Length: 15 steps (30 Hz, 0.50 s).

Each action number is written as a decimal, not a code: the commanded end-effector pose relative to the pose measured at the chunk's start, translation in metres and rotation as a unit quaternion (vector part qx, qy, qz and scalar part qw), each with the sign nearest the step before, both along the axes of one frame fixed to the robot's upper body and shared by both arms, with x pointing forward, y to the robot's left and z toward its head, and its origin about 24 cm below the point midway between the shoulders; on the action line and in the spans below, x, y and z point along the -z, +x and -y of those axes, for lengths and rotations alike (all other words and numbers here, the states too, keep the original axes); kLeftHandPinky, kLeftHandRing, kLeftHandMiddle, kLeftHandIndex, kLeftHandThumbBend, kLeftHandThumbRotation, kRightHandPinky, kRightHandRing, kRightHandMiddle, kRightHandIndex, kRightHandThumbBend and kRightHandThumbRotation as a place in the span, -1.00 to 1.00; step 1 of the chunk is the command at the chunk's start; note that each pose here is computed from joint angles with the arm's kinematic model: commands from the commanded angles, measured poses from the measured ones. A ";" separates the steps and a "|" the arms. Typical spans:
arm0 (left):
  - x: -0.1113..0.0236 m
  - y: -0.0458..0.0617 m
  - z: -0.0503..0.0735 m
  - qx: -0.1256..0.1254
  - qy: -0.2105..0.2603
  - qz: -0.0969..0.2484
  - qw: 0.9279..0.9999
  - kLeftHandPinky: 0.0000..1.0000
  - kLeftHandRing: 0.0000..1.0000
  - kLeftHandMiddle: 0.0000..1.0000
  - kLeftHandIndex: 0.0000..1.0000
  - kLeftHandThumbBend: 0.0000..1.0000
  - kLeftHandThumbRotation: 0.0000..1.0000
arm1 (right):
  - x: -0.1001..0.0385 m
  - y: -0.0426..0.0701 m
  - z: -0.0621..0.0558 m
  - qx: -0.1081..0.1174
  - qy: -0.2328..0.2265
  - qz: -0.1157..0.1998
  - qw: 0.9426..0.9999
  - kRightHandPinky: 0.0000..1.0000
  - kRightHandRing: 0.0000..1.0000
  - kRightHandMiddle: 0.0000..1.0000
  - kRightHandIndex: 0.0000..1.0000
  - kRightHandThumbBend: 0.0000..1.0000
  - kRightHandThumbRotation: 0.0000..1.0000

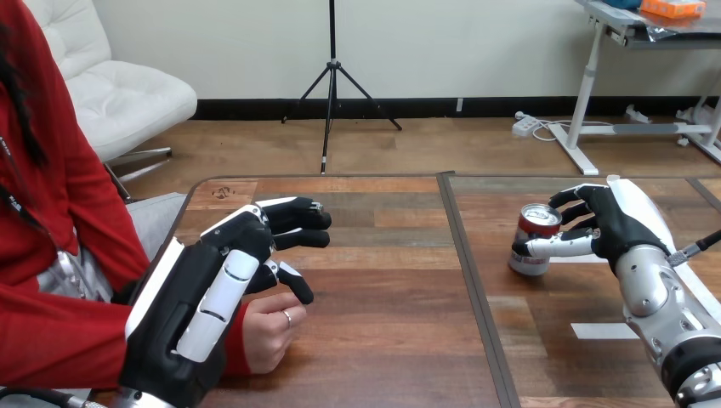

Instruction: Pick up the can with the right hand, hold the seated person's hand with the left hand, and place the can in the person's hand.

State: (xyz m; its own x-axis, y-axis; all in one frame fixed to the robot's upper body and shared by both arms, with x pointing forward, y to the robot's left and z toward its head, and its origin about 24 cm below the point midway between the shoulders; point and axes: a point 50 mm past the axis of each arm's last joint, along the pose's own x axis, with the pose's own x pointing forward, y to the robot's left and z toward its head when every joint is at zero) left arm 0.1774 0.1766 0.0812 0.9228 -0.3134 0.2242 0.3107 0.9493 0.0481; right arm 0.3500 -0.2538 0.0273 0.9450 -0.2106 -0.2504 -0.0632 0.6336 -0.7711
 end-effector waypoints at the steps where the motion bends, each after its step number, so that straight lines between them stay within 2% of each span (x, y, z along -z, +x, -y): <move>1: -0.016 0.006 -0.001 0.001 0.006 0.042 0.999 -0.17 0.44 0.45 0.37 0.28 0.77 | 0.008 0.000 -0.016 -0.015 0.018 -0.005 1.000 0.09 0.23 0.32 0.35 0.99 -0.52; 10: -0.015 0.005 -0.001 0.001 0.007 0.041 0.999 -0.16 0.43 0.45 0.37 0.26 0.77 | 0.006 0.001 -0.016 -0.006 0.021 0.006 1.000 -0.06 0.10 0.16 0.24 1.00 -0.50; 15: -0.014 0.005 -0.002 0.000 0.005 0.039 0.999 -0.14 0.44 0.45 0.37 0.29 0.76 | 0.003 0.002 -0.016 -0.005 0.015 0.021 1.000 -0.22 -0.05 -0.01 0.17 1.00 -0.49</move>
State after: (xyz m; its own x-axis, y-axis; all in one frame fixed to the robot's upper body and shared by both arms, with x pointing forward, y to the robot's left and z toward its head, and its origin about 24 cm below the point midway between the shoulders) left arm 0.1774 0.1772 0.0813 0.9236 -0.3112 0.2239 0.3081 0.9501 0.0497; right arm 0.3510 -0.2481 0.0270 0.9507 -0.2166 -0.2221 -0.0295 0.6497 -0.7596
